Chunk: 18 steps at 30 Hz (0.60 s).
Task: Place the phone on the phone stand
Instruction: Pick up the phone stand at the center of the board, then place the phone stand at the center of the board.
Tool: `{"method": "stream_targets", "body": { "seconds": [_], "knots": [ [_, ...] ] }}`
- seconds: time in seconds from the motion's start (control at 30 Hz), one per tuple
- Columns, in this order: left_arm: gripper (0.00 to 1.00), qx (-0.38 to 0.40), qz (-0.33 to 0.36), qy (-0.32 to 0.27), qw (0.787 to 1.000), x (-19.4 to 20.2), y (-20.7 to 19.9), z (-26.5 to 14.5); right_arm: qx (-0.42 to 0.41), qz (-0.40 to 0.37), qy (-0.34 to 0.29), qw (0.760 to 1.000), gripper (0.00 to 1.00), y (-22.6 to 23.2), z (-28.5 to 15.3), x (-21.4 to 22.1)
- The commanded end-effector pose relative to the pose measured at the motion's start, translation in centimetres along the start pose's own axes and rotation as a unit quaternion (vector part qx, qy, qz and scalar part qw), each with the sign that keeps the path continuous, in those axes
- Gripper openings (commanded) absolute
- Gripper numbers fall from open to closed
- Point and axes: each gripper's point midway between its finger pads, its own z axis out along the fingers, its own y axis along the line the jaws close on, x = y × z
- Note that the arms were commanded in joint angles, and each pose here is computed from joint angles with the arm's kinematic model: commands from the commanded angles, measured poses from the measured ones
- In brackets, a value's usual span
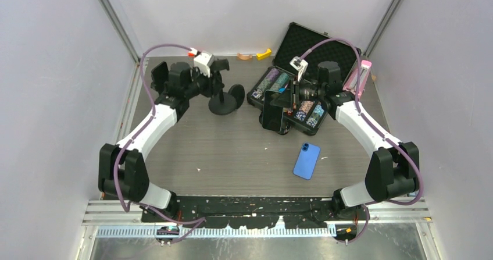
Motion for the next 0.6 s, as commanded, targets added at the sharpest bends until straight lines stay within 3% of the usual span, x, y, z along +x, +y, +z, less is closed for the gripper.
{"method": "stream_targets", "body": {
  "seconds": [0.0,0.17,0.37,0.57],
  "knots": [
    [0.00,0.093,0.001,-0.082,0.992,-2.3,-4.0,-1.8,-0.012,-0.046,-0.029,0.998,0.00,1.7,-1.1,-2.2],
    [0.00,0.157,0.022,-0.122,0.980,0.8,-7.3,-3.8,0.003,-0.050,-0.032,0.998,0.00,1.0,-1.7,-2.3],
    [0.00,0.245,0.067,-0.190,0.948,3.2,-11.5,-5.6,0.019,-0.048,-0.031,0.998,0.00,0.2,-2.2,-2.3],
    [0.00,0.270,0.093,-0.187,0.940,7.0,-13.9,-5.6,0.024,-0.057,-0.025,0.998,0.00,0.2,-2.4,-2.3]
  ]
}}
